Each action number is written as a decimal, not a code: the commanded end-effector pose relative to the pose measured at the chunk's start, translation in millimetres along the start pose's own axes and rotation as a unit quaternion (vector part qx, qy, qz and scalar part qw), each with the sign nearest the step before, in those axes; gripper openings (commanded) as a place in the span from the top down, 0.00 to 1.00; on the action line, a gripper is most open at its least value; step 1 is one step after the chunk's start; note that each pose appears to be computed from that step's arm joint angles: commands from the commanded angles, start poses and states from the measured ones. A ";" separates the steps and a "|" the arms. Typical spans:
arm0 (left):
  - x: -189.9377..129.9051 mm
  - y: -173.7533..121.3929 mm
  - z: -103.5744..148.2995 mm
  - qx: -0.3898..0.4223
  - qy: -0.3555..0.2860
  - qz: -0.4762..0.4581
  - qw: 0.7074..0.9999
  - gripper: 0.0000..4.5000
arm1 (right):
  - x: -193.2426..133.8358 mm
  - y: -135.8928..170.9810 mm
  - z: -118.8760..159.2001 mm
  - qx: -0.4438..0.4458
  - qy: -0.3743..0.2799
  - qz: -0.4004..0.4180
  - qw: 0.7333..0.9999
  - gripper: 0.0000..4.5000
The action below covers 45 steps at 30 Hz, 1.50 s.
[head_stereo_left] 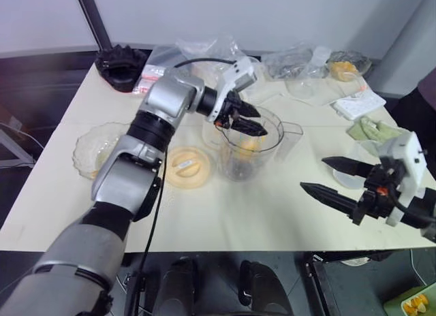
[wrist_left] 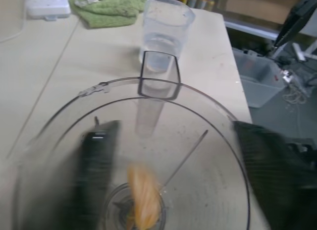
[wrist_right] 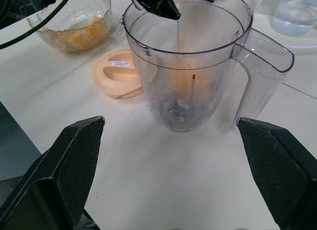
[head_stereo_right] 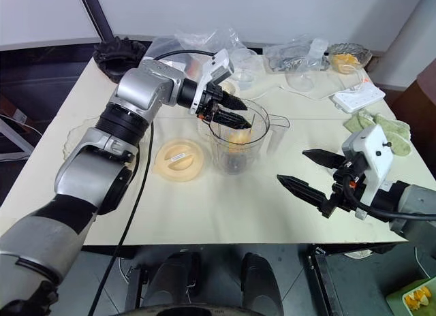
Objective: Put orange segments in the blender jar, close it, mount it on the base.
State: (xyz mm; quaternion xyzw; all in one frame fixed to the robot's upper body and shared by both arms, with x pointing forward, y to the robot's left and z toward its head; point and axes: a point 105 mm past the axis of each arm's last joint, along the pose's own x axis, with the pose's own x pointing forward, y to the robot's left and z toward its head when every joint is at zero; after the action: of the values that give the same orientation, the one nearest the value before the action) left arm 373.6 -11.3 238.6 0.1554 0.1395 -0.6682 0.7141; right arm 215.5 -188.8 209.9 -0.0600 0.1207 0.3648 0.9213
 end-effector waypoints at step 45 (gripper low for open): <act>-60.1 -118.2 -77.7 0.034 -0.102 0.142 0.984 0.02 | -60.2 -138.4 -113.3 0.055 0.006 -0.554 0.831 0.00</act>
State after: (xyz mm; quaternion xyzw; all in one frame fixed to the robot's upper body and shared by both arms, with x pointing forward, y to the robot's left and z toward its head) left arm 256.0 72.4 178.8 0.1152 0.0428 -0.5680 0.8138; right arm 247.4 -340.8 112.2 -0.0613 0.1100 -0.1923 0.9732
